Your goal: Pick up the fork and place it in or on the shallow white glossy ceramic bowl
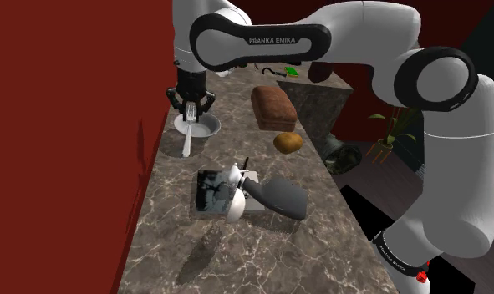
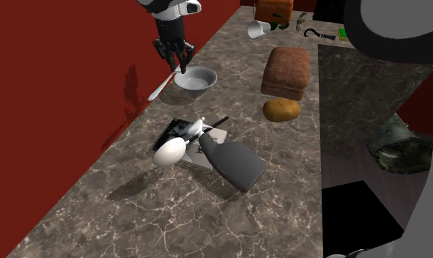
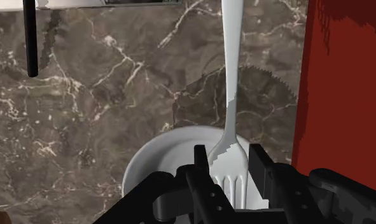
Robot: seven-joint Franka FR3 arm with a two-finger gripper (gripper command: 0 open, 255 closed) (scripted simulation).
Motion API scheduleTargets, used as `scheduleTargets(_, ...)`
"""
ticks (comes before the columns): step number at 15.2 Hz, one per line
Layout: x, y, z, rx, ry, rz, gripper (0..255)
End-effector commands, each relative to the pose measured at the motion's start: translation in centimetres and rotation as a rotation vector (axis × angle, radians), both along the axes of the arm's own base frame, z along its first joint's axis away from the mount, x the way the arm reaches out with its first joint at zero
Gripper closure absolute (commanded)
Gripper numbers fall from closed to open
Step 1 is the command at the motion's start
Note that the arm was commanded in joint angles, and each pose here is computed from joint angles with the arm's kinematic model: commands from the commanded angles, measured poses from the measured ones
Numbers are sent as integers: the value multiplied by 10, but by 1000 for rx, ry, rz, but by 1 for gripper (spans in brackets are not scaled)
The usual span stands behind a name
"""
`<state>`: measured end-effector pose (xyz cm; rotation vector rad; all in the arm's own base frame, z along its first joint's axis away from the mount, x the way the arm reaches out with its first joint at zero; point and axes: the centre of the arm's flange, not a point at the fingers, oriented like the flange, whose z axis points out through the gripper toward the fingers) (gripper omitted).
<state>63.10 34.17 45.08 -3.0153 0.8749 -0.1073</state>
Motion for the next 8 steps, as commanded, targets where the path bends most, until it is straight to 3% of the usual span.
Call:
scheduleTargets(1, 18, -15, 1, 0, 0, 1, 255)
scheduleTargets(6, 74, -67, 2, 0, 0, 1, 255)
scheduleTargets(8, 74, -67, -9, 0, 0, 1, 255)
